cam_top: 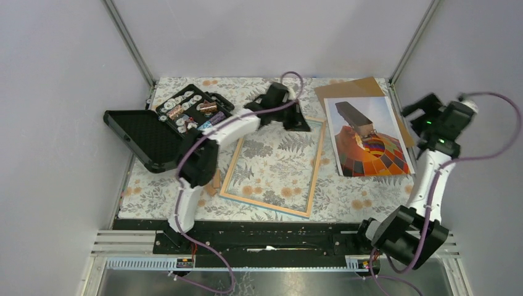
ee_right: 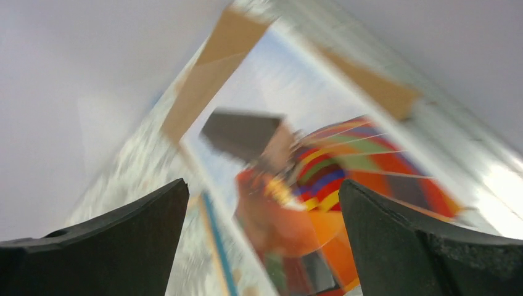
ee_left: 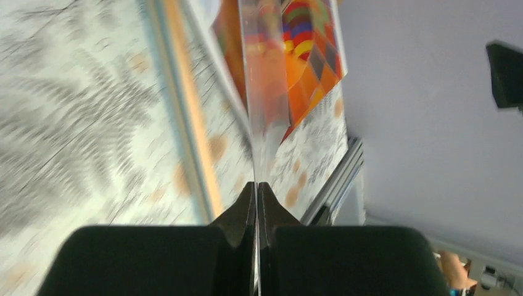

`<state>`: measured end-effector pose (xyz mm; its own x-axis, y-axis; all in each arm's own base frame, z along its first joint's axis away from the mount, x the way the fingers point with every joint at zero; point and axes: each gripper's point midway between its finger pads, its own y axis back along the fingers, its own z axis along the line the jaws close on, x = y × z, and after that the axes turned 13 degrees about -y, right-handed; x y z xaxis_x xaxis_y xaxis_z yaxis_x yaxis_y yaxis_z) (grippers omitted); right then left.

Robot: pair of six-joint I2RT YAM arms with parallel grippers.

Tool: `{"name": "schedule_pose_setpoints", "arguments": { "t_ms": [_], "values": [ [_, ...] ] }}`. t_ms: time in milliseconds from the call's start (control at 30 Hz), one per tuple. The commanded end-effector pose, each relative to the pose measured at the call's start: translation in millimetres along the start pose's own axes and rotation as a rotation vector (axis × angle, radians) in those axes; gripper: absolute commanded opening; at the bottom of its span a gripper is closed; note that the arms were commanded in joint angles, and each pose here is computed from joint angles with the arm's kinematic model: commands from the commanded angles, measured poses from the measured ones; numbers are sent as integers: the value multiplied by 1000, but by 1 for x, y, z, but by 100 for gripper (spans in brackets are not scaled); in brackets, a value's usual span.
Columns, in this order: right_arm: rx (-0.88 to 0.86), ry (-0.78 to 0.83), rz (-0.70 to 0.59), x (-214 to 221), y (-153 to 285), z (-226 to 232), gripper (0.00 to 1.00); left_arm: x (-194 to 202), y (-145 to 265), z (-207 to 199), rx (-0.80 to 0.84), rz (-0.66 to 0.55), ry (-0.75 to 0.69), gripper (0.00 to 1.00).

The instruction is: Put the photo into the frame

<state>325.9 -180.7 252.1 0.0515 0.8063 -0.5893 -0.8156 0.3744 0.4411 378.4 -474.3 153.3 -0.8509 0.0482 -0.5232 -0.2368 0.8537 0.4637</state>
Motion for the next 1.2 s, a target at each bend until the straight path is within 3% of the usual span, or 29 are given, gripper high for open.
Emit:
{"name": "schedule_pose_setpoints", "arguments": {
  "t_ms": [0,133,333,567,900,1167],
  "values": [
    [-185,202,296,96,11,53,100,18,110,8,-55,122,-166,0],
    [-310,237,453,142,25,72,100,63,180,42,-161,203,-180,0],
    [-406,236,497,156,38,86,100,107,232,87,-261,216,-102,0],
    [-415,243,538,175,39,78,100,127,244,102,-236,232,-54,0],
    [-432,244,520,178,40,78,100,120,244,105,-256,14,-5,0],
    [-432,243,512,178,39,78,100,135,245,111,-276,-1,54,0]
  ]
}}
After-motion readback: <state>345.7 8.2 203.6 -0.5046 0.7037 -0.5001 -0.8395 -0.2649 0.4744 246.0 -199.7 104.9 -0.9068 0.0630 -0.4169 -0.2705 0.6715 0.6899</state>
